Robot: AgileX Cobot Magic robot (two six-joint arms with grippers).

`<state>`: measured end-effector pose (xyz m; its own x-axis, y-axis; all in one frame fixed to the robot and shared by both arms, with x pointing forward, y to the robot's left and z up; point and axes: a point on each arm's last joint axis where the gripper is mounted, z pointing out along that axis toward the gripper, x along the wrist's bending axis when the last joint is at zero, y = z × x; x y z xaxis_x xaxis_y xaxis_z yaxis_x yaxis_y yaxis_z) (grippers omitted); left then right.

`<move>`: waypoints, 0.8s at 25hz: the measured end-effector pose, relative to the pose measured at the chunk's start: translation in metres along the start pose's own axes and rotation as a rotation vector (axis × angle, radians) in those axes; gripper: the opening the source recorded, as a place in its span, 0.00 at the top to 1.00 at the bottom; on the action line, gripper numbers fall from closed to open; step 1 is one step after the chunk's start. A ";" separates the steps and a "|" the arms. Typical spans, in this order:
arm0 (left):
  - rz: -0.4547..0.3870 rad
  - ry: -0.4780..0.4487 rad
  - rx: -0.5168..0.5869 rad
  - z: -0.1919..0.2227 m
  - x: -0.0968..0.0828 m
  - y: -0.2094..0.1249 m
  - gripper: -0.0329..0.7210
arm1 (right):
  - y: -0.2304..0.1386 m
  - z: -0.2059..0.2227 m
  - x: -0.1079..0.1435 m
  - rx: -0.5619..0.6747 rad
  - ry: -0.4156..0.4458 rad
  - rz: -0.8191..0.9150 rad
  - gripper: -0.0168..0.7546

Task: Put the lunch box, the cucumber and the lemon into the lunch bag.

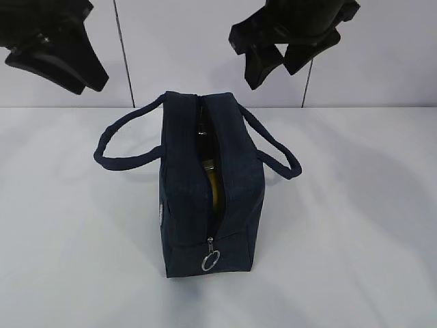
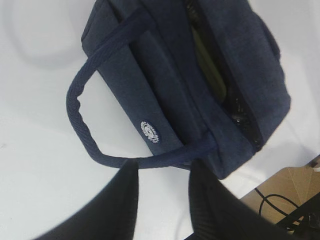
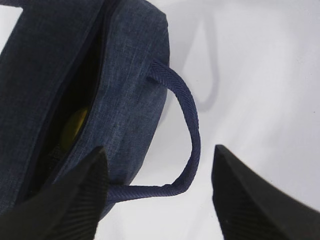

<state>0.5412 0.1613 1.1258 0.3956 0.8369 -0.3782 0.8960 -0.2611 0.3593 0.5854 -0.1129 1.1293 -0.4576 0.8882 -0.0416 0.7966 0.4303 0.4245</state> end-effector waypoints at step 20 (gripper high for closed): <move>0.036 0.061 0.009 -0.028 -0.036 -0.063 0.65 | -0.035 -0.050 -0.003 -0.046 0.002 0.002 0.37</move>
<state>0.4651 0.1611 1.1402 0.4147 0.8547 -0.3123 0.8833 -0.2956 0.3640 0.5392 -0.1381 1.1595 -0.4571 0.8885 -0.0393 0.7784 0.4211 0.4657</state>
